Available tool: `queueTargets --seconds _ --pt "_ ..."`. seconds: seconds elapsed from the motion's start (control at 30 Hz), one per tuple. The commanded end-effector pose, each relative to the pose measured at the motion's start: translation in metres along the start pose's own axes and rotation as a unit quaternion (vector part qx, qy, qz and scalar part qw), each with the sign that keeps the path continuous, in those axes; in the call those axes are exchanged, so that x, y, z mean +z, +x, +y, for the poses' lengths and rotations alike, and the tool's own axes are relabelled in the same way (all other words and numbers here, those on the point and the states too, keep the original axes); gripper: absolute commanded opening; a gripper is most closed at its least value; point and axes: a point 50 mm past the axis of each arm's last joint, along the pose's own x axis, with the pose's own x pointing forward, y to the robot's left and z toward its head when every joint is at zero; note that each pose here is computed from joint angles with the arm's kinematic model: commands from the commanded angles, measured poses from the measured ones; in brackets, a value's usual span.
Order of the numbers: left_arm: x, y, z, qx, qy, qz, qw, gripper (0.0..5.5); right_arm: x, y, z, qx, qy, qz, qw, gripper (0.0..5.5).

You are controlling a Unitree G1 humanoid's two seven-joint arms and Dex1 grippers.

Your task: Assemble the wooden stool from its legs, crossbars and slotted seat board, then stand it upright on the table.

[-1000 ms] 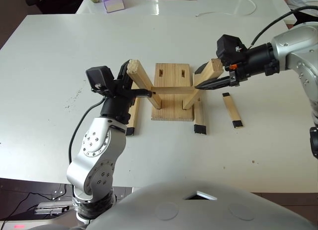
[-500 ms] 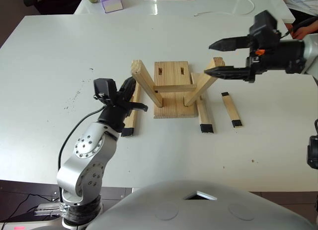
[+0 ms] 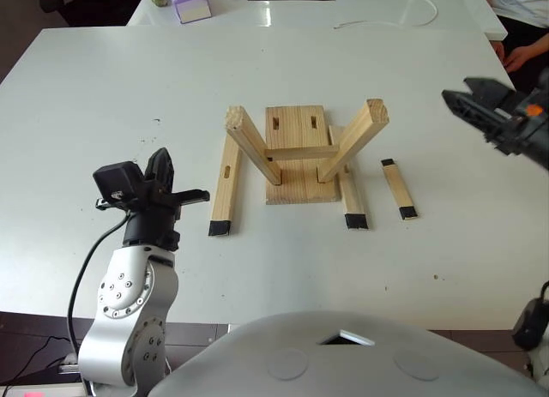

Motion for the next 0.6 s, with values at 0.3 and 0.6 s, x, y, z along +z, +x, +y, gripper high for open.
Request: queueTargets --seconds 0.3,0.6 --pt "0.019 0.020 -0.037 -0.019 0.033 -0.068 0.997 0.00 -0.001 0.010 0.105 -0.186 -0.031 -0.128 0.974 0.60" --pt "0.025 0.023 -0.009 0.096 0.065 -0.058 0.992 0.00 -0.012 -0.004 0.085 -0.295 -0.056 -0.102 0.948 0.01"
